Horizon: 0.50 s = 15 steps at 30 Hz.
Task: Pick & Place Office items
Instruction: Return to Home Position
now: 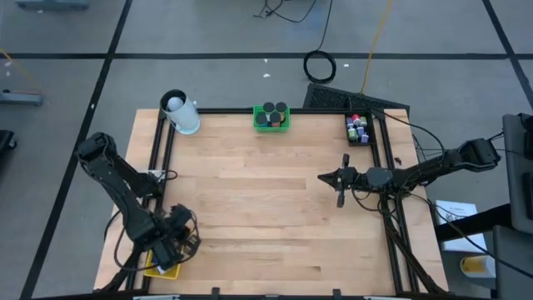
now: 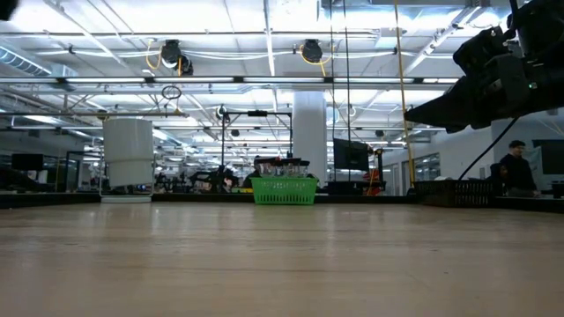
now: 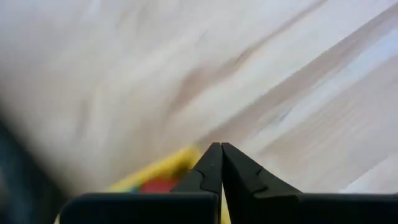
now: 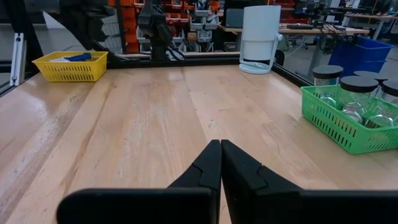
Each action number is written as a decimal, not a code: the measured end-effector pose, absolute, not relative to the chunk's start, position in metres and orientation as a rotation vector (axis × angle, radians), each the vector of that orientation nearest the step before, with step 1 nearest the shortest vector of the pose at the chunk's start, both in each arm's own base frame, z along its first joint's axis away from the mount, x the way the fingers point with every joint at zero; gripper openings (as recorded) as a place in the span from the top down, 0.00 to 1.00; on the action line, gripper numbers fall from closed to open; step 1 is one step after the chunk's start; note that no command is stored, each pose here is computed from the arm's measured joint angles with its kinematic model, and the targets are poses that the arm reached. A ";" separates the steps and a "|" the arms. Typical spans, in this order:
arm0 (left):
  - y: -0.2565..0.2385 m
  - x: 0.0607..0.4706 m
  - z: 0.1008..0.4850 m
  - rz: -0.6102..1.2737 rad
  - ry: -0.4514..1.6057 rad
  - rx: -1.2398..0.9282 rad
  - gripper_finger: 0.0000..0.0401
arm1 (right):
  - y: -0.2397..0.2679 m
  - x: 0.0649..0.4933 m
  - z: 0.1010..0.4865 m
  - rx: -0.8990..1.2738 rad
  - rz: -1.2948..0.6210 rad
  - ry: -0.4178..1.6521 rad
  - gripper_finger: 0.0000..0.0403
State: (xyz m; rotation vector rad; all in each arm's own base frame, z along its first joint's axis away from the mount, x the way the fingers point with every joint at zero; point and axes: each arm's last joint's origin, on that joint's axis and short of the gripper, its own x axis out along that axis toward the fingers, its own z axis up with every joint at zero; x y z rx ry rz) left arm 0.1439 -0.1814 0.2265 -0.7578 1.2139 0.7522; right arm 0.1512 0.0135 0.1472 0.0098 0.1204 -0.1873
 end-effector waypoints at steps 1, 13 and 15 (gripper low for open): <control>-0.179 0.148 0.227 0.719 1.154 -0.740 0.99 | 0.014 0.151 0.147 0.010 -0.187 0.120 1.00; -0.105 0.246 0.206 0.148 0.563 -0.324 0.99 | 0.015 0.152 0.148 0.013 -0.133 0.114 1.00; -0.084 0.256 0.203 0.058 0.432 -0.262 0.99 | 0.015 0.151 0.149 0.007 -0.132 0.111 1.00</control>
